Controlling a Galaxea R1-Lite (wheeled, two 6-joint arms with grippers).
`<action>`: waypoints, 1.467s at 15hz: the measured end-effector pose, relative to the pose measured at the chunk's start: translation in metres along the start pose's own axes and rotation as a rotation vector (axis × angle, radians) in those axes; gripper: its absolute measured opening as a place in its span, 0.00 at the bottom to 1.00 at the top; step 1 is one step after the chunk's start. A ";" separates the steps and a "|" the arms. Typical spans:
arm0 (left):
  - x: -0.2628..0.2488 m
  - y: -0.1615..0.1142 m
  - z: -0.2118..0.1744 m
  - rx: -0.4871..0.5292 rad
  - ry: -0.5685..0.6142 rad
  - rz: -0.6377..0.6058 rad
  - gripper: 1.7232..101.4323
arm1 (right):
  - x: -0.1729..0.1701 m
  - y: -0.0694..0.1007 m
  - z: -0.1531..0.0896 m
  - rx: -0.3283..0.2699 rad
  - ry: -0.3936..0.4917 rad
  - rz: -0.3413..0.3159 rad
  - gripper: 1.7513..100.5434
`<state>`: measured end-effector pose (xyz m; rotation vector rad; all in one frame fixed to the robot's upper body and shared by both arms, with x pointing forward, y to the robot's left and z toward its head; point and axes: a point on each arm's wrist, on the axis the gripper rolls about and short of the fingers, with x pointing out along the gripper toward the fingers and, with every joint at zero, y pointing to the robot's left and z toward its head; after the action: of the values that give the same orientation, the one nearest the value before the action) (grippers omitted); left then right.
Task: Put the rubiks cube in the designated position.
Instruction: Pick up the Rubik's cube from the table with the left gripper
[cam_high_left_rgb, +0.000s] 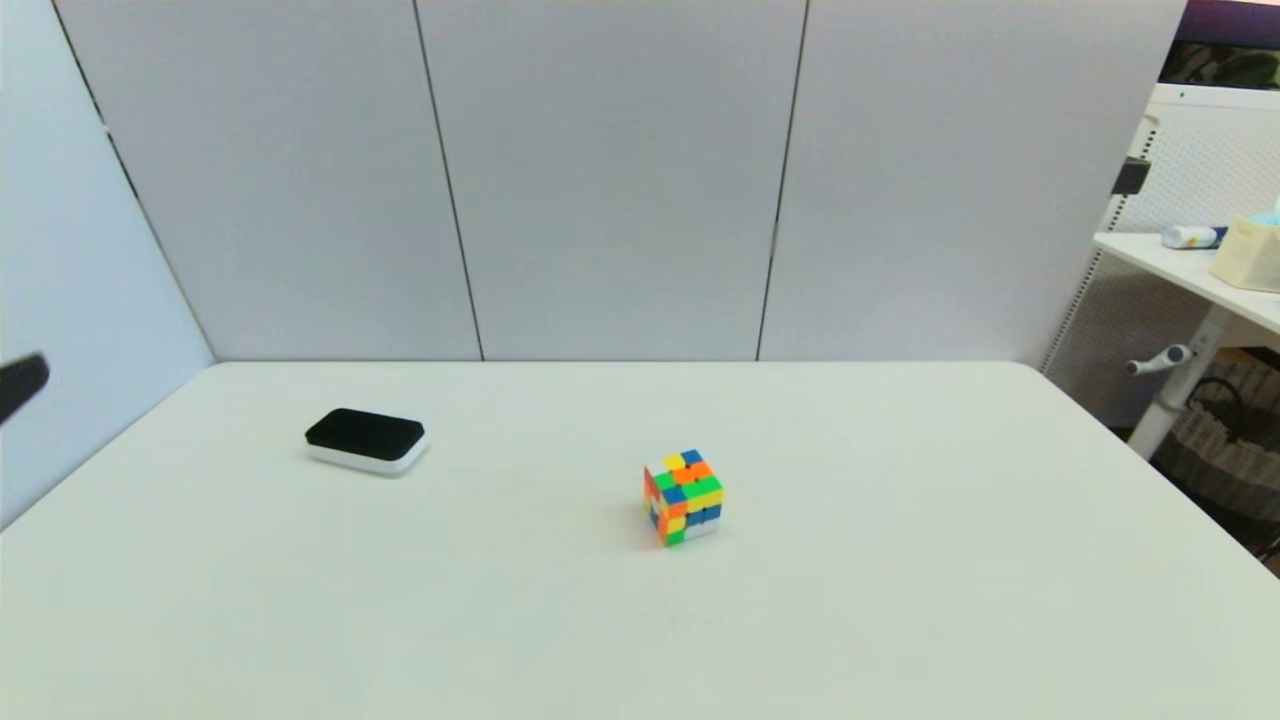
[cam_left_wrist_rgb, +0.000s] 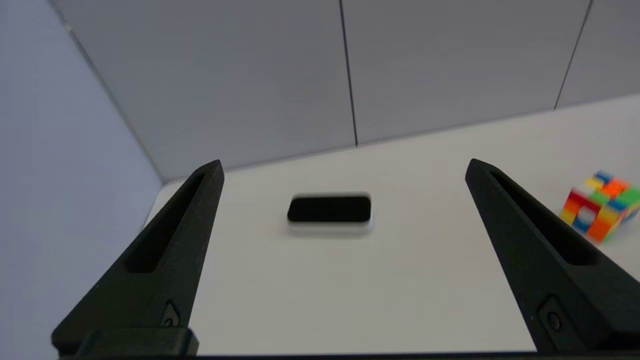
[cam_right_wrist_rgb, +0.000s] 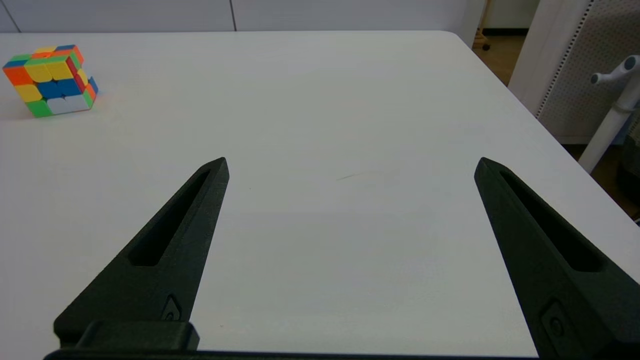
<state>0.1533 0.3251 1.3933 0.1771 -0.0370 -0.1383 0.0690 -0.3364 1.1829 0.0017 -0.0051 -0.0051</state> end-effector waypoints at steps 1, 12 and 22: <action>0.019 0.002 0.019 0.001 -0.010 -0.023 0.96 | 0.000 0.000 0.000 0.000 0.000 0.000 0.97; 0.216 -0.055 0.086 0.046 0.030 -0.524 0.96 | 0.000 0.000 0.000 0.000 0.000 0.000 0.97; 0.282 -0.120 -0.007 0.076 0.146 -1.255 0.96 | 0.000 0.000 0.000 0.000 0.000 0.000 0.97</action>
<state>0.4164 0.1699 1.3717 0.2661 0.2225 -1.3753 0.0690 -0.3364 1.1829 0.0017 -0.0055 -0.0051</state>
